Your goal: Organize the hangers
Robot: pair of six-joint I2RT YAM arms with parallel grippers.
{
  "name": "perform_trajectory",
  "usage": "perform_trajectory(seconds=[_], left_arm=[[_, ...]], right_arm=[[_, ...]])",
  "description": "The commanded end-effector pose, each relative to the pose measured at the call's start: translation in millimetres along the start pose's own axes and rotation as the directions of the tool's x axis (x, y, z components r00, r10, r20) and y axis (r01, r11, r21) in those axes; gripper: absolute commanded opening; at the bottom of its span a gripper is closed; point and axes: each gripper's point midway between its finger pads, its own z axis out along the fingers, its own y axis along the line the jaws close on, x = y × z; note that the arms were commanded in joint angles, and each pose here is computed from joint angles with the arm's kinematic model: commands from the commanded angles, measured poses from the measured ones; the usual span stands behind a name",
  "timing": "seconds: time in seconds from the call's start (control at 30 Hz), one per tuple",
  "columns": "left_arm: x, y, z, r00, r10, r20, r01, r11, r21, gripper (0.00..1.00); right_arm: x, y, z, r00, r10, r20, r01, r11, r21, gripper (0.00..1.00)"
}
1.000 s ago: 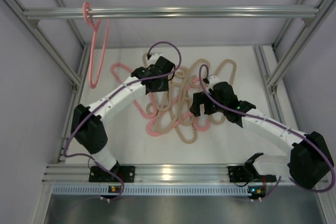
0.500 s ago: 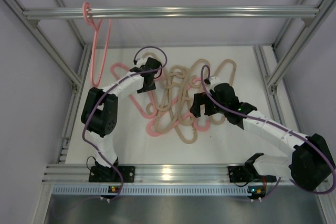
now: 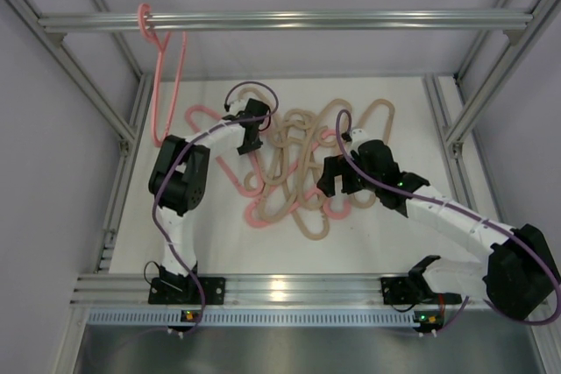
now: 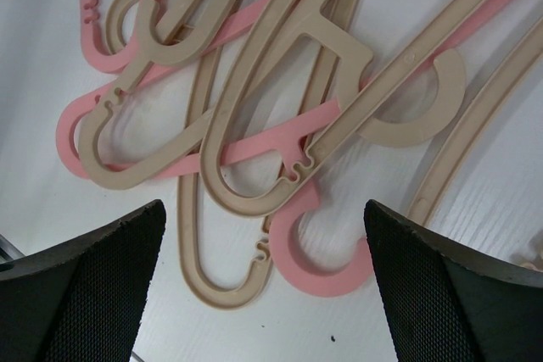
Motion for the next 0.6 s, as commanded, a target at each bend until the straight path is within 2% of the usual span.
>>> perform_trajectory(seconds=[0.0,0.13,0.2,0.4,0.57], left_arm=[[15.7,4.5,14.6,0.999,-0.004,-0.04,0.004,1.0,-0.013,0.19],[16.7,10.6,7.5,0.999,0.007,-0.038,-0.008,1.0,-0.012,0.0],[15.9,16.7,0.0,0.999,0.021,-0.031,-0.021,1.0,-0.014,0.0],[-37.9,24.5,-63.9,0.992,-0.006,0.129,0.0,0.999,0.046,0.0],[-46.9,4.8,-103.5,0.993,0.011,0.122,-0.037,0.976,0.213,0.0]], right_arm=[[-20.2,8.2,-4.9,0.997,-0.012,0.081,0.014,0.999,-0.032,0.96],[-21.7,9.2,-4.1,0.997,-0.012,0.081,0.015,0.999,-0.036,0.96],[-20.4,9.4,-3.1,0.997,-0.014,0.076,0.017,0.999,-0.037,0.96],[-24.0,9.7,-5.9,0.995,-0.018,0.095,0.021,0.999,-0.038,0.96],[-34.2,13.2,-13.9,0.991,-0.022,0.132,0.028,0.999,-0.045,0.96]])
